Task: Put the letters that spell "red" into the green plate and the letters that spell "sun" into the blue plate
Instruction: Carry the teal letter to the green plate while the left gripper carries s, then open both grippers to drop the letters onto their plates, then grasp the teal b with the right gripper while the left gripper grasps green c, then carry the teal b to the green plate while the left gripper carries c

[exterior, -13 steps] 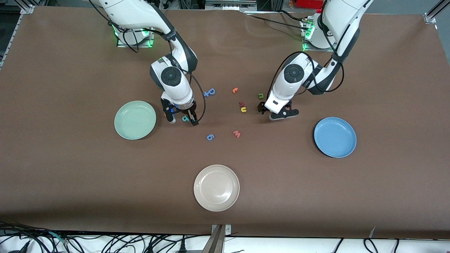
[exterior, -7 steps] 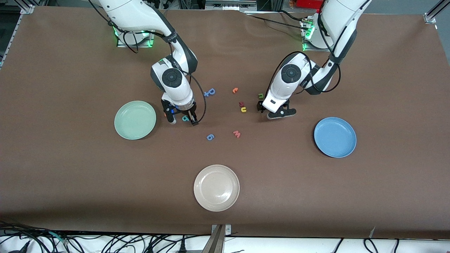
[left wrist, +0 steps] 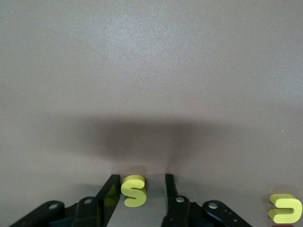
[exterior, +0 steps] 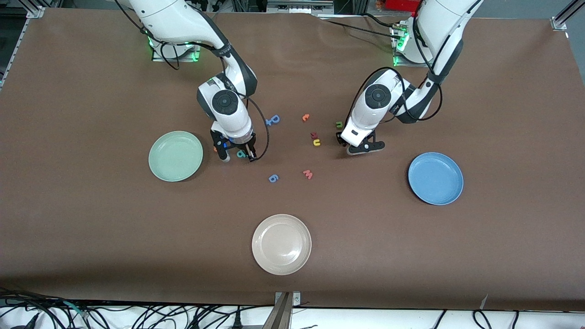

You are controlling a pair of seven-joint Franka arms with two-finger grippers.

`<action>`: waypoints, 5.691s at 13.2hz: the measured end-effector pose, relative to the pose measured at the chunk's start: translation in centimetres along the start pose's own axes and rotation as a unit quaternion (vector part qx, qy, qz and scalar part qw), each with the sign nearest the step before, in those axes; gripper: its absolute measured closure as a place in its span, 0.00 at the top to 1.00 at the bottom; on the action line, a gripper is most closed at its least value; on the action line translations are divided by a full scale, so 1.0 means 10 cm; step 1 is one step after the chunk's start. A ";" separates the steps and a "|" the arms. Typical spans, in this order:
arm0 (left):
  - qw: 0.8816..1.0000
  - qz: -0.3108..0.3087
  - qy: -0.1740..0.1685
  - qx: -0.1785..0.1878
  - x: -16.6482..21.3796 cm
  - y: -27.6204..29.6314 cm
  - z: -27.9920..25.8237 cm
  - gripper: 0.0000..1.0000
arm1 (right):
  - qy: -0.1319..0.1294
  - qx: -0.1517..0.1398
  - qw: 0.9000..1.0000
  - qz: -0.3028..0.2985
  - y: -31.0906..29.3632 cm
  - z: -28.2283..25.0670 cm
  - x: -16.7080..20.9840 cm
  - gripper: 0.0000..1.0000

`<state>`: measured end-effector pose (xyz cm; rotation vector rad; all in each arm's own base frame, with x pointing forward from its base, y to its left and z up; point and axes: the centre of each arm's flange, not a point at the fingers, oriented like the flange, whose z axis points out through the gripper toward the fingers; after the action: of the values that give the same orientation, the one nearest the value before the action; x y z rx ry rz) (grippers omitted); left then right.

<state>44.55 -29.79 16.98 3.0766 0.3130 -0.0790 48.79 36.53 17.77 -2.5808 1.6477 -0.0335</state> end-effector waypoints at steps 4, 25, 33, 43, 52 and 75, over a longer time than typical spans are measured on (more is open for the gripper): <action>1.000 0.001 0.003 -0.002 0.01 0.02 -0.03 0.24 | 0.001 0.012 1.000 -0.001 -0.07 -0.07 0.02 0.18; 0.989 0.117 -0.073 0.049 2.01 -2.11 -1.11 0.23 | -0.038 -0.150 0.948 -0.278 0.48 -1.17 2.66 0.18; 0.991 0.113 -0.068 0.022 1.94 -1.80 -1.09 0.89 | -0.051 -0.173 0.933 -0.311 0.76 -0.64 2.63 0.23; 0.999 -0.002 -0.033 -0.006 -0.10 -0.02 -0.56 1.00 | -0.041 -0.136 0.934 -0.328 0.45 -0.93 2.33 0.99; 0.999 -0.042 0.001 0.028 -0.86 0.34 -0.12 1.00 | -0.009 -0.048 0.954 -0.297 0.15 -0.76 1.12 0.87; 0.995 -0.089 0.037 -0.007 -0.29 0.29 -0.20 0.27 | 0.005 0.044 0.980 -0.195 0.28 0.03 0.33 0.38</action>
<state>42.34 -33.08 19.24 3.0362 0.5876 0.0294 47.70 32.40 17.15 -2.7910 1.0903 -0.1380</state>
